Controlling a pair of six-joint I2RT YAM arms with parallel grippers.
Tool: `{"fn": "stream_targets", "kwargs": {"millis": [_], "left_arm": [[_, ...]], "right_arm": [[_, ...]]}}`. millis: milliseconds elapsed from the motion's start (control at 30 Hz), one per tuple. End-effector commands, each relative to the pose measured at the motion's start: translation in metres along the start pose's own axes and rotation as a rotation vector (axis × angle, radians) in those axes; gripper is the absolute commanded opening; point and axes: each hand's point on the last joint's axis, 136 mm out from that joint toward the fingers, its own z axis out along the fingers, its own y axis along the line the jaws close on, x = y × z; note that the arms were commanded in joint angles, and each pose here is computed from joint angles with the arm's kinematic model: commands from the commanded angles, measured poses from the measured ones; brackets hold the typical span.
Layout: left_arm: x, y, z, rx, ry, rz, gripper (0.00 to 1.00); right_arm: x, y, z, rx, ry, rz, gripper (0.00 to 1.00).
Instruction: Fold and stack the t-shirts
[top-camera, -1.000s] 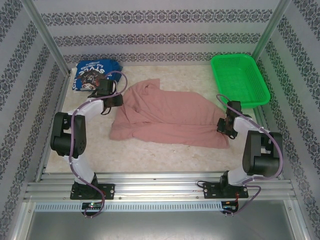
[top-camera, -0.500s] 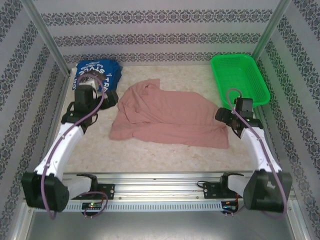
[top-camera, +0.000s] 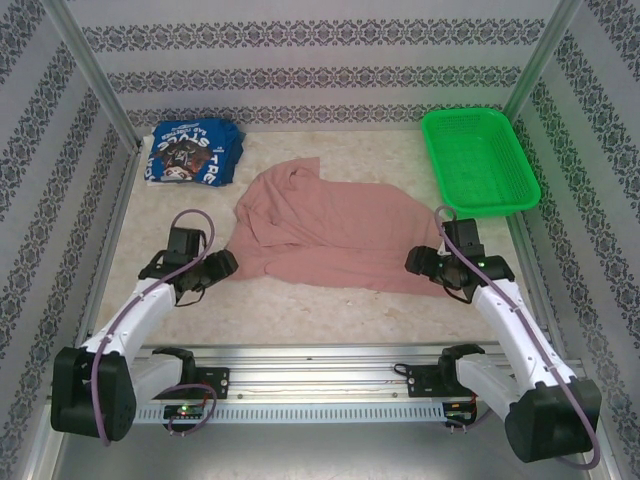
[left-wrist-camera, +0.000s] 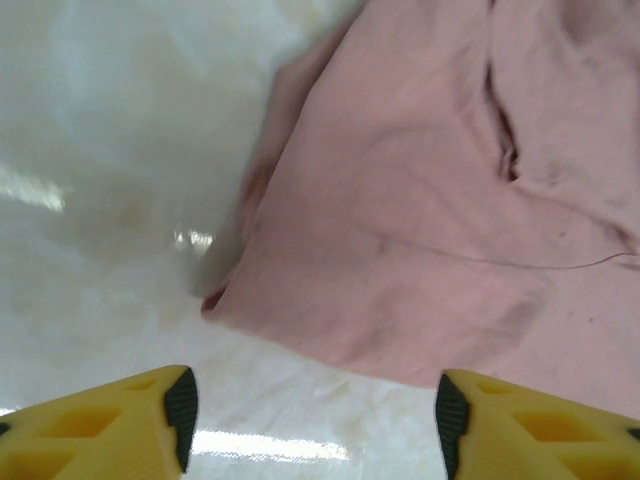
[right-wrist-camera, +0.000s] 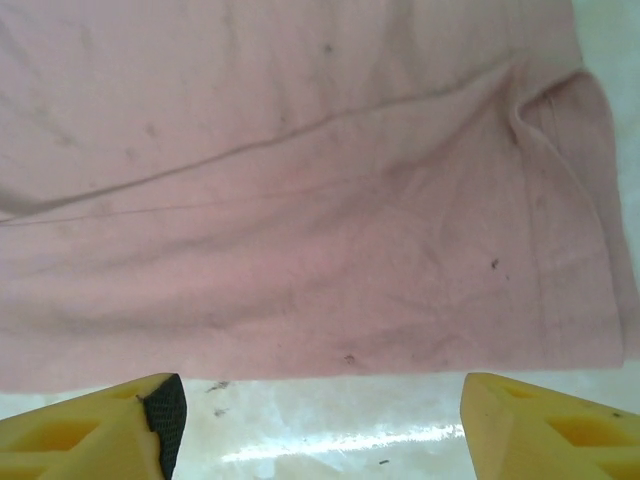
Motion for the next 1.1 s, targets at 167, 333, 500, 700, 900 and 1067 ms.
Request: {"fn": "stream_targets", "kwargs": {"millis": [167, 333, 500, 700, 900, 1067], "left_arm": [[0.004, -0.005, 0.033, 0.072, 0.034, -0.058, 0.55], [-0.003, 0.0, 0.048, 0.036, 0.002, -0.029, 0.36], [-0.025, 0.0, 0.051, -0.002, -0.069, 0.015, 0.12], [-0.039, 0.019, 0.031, -0.105, -0.149, 0.053, 0.06], [-0.048, 0.027, 0.014, -0.156, -0.178, 0.086, 0.06], [-0.045, 0.047, 0.007, -0.187, -0.175, 0.044, 0.06]], "right_arm": [[0.032, -0.048, 0.028, 0.2, 0.093, 0.139, 0.67], [0.034, -0.07, 0.041, 0.27, 0.111, 0.205, 0.66], [0.02, -0.089, 0.049, 0.307, 0.098, 0.26, 0.65], [0.014, -0.091, 0.066, 0.29, 0.156, 0.3, 0.61], [0.005, -0.088, 0.078, 0.275, 0.16, 0.318, 0.48], [0.005, -0.09, 0.078, 0.279, 0.154, 0.326, 0.29]]}}
